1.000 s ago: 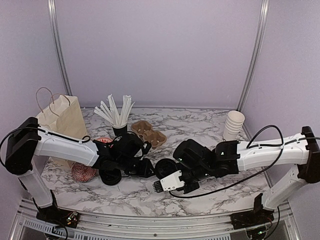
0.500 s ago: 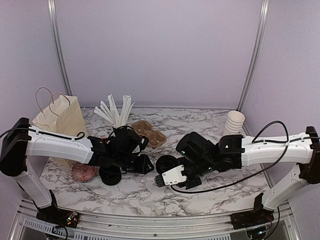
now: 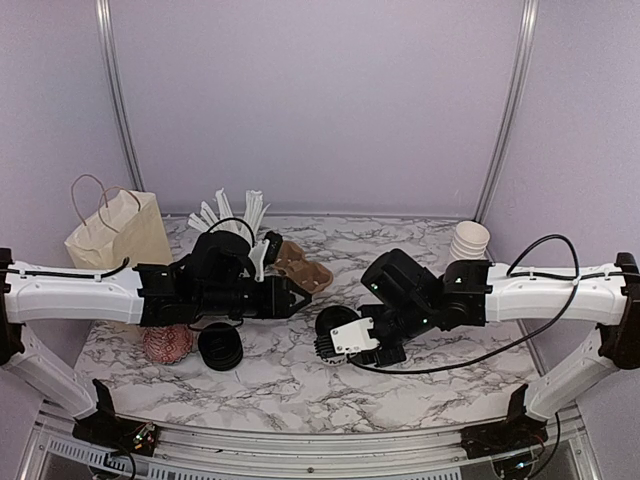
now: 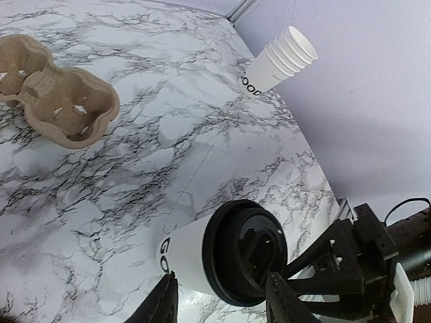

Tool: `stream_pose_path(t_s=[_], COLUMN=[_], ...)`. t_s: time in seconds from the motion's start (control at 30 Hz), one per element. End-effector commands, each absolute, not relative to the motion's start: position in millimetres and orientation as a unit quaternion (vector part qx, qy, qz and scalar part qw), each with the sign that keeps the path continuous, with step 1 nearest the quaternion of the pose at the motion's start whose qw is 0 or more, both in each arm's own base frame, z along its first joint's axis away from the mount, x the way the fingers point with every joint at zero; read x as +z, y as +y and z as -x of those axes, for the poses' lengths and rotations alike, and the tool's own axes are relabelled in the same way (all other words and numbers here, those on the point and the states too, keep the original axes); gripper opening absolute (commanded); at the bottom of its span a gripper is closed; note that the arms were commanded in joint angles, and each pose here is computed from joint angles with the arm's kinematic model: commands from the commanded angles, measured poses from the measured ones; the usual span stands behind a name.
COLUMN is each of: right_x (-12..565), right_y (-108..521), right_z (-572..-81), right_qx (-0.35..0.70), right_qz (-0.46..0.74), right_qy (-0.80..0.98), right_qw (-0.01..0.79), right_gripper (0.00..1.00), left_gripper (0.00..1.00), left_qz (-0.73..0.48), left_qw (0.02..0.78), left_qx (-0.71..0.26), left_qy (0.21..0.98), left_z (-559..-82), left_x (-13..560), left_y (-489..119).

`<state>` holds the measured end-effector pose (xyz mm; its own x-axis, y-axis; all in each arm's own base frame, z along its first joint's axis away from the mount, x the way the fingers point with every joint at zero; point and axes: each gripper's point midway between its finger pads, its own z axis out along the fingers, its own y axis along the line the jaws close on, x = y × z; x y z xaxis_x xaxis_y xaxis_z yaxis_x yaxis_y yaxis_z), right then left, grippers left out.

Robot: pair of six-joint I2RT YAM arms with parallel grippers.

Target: Pack the takeout coffee

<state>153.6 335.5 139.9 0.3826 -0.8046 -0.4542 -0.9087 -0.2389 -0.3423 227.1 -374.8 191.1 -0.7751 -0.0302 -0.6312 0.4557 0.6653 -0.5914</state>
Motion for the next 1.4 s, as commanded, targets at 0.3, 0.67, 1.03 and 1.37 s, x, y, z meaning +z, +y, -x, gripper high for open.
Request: stream_pose_path(t_s=[0.3, 0.67, 1.03, 1.37], right_x=[146.9, 166.1, 185.6, 195.3], right_y=[343.1, 345.3, 333.6, 329.6], right_z=[-156.3, -152.1, -148.0, -164.7], right_qx=[0.117, 0.148, 0.186, 0.22], right_qz=[0.771, 0.764, 0.752, 0.716], right_qy=[0.552, 0.552, 0.559, 0.592], right_qw=[0.295, 0.298, 0.297, 0.297], right_gripper=[0.36, 0.37, 0.37, 0.77], left_gripper=[0.51, 0.46, 0.45, 0.48], left_qz=[-0.178, -0.188, -0.2, -0.189], left_qw=[0.231, 0.21, 0.221, 0.283], left_qx=[-0.413, -0.372, -0.394, -0.4], left_qy=[0.863, 0.884, 0.87, 0.851], left_z=[-214.5, -213.3, -212.8, -219.5], left_x=[148.6, 120.3, 140.4, 181.6], left_y=[-428.6, -423.2, -432.2, -419.6])
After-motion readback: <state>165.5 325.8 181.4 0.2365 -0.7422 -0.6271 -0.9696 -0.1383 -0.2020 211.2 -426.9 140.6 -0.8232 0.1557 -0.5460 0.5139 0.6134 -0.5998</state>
